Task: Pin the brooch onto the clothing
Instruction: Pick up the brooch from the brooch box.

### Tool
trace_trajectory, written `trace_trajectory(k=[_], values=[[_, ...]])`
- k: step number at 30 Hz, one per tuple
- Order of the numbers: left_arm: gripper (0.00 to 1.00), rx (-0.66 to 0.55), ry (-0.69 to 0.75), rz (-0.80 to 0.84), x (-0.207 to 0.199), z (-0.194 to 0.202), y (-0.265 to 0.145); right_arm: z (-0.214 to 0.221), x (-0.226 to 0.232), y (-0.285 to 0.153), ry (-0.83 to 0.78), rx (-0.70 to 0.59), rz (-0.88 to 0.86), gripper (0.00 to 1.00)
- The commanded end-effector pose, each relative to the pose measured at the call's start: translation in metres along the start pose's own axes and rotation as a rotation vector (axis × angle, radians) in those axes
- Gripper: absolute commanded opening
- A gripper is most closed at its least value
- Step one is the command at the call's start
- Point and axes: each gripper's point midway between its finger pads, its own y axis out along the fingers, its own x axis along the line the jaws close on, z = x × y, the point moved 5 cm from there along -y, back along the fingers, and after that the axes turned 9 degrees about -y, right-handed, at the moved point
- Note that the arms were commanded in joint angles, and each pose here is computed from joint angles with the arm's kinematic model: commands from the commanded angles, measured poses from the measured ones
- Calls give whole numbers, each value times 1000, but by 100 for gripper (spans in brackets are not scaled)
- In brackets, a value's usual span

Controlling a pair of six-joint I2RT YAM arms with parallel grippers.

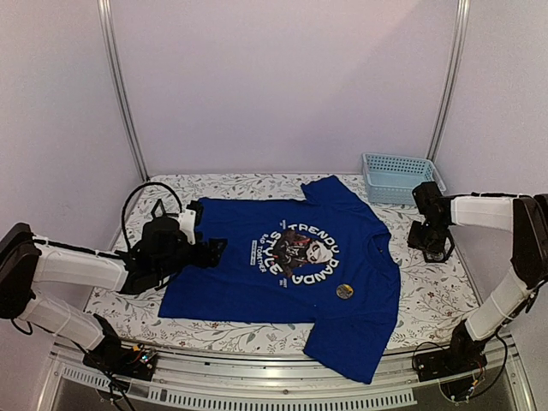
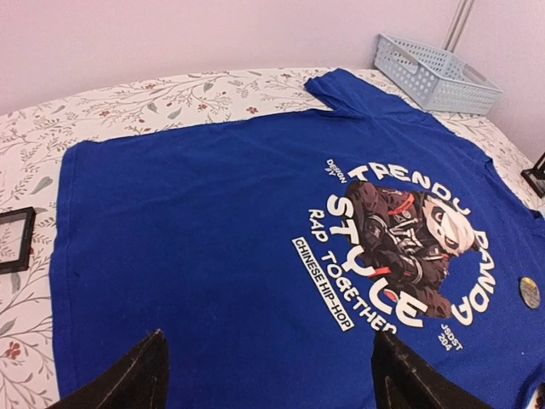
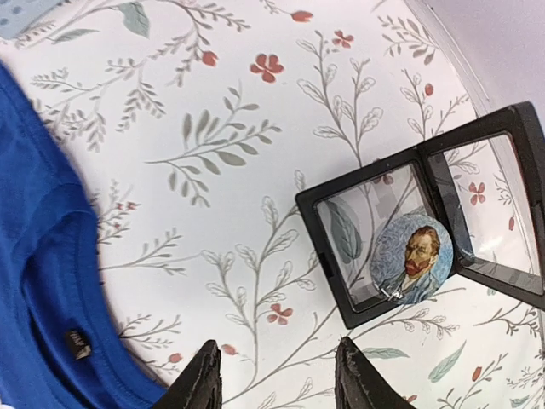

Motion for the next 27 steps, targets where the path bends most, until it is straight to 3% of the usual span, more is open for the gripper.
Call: trace_trajectory(k=[1, 11, 20, 23, 27], values=[[82, 14, 28, 73, -5, 5, -1, 2, -15, 16, -11, 20, 102, 47], [82, 37, 28, 118, -11, 10, 1, -3, -35, 30, 11, 51, 230, 56], [82, 67, 29, 152, -15, 14, 6, -15, -43, 40, 68, 32, 194, 58], [81, 65, 31, 154, -16, 14, 6, -14, -48, 44, 88, 40, 207, 65], [82, 71, 30, 167, -17, 15, 6, -12, -50, 49, 91, 54, 204, 66]])
